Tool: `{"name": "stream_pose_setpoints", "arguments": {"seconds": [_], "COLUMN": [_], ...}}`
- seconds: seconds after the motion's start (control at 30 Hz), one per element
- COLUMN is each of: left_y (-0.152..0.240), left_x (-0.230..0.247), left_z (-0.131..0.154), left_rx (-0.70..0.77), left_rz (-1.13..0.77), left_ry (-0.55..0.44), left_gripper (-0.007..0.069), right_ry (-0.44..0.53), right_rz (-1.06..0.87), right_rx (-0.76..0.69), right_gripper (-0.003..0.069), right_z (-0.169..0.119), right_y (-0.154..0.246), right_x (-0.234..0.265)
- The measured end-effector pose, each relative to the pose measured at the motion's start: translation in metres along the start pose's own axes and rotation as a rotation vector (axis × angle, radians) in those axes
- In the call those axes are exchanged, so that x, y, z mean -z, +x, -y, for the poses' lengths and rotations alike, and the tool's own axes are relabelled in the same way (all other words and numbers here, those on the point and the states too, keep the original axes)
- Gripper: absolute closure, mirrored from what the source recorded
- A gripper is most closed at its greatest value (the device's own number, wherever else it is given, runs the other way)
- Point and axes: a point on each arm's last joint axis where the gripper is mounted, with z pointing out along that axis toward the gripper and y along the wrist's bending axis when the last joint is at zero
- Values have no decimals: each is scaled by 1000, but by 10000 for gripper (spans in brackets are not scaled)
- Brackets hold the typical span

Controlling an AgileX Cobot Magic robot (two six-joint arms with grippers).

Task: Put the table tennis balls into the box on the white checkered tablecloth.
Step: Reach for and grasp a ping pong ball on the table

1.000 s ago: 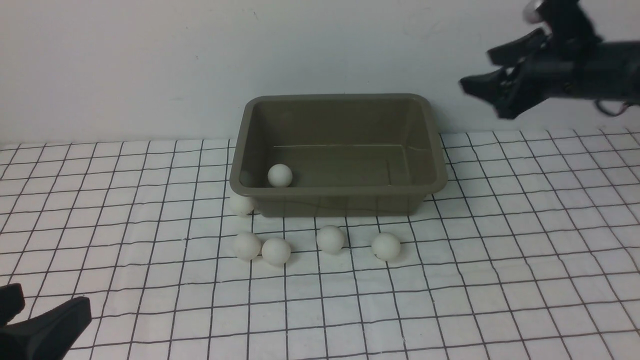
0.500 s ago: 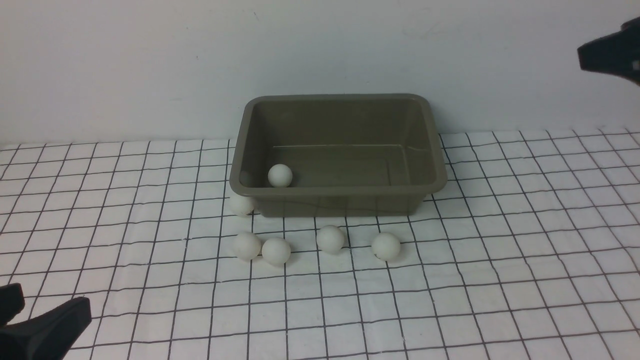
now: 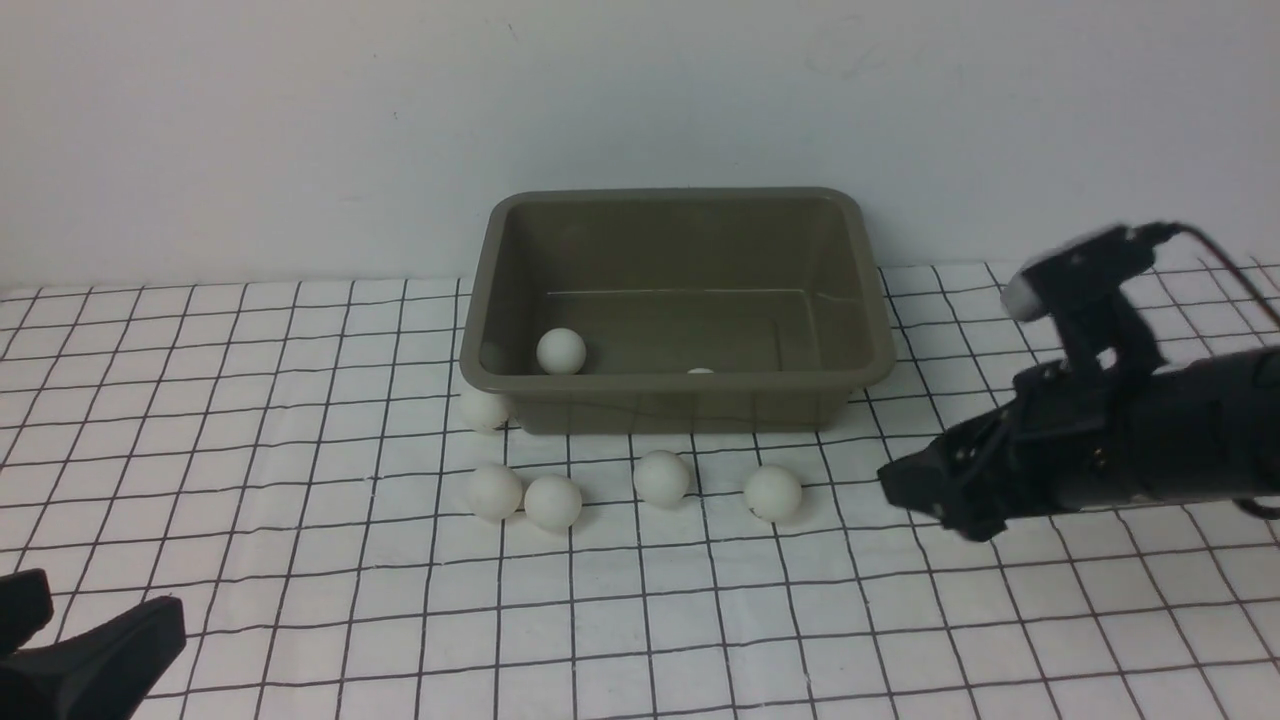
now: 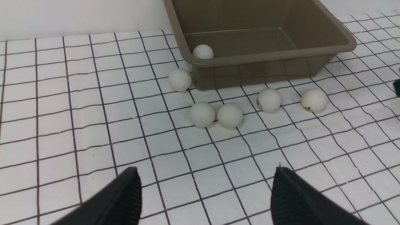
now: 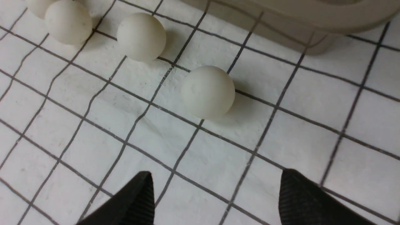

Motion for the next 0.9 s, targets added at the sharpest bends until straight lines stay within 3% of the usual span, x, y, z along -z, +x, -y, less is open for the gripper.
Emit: {"name": "stream_pose_setpoints", "arguments": {"seconds": [0.33,0.9], "left_y": [1,1], "left_x": [0,0], "left_z": [0,1], "left_rx": [-30,-39], "left_rz": [-6,-5], "left_ry": [5,7], "left_gripper": [126,126], "right_ry": [-78,-115], "right_rz": [4,27], "right_rx": [-137,-197], "right_gripper": [177,177], "right_z": [-1,0], "right_y": [-2,-9], "right_x": [-69,-105]}}
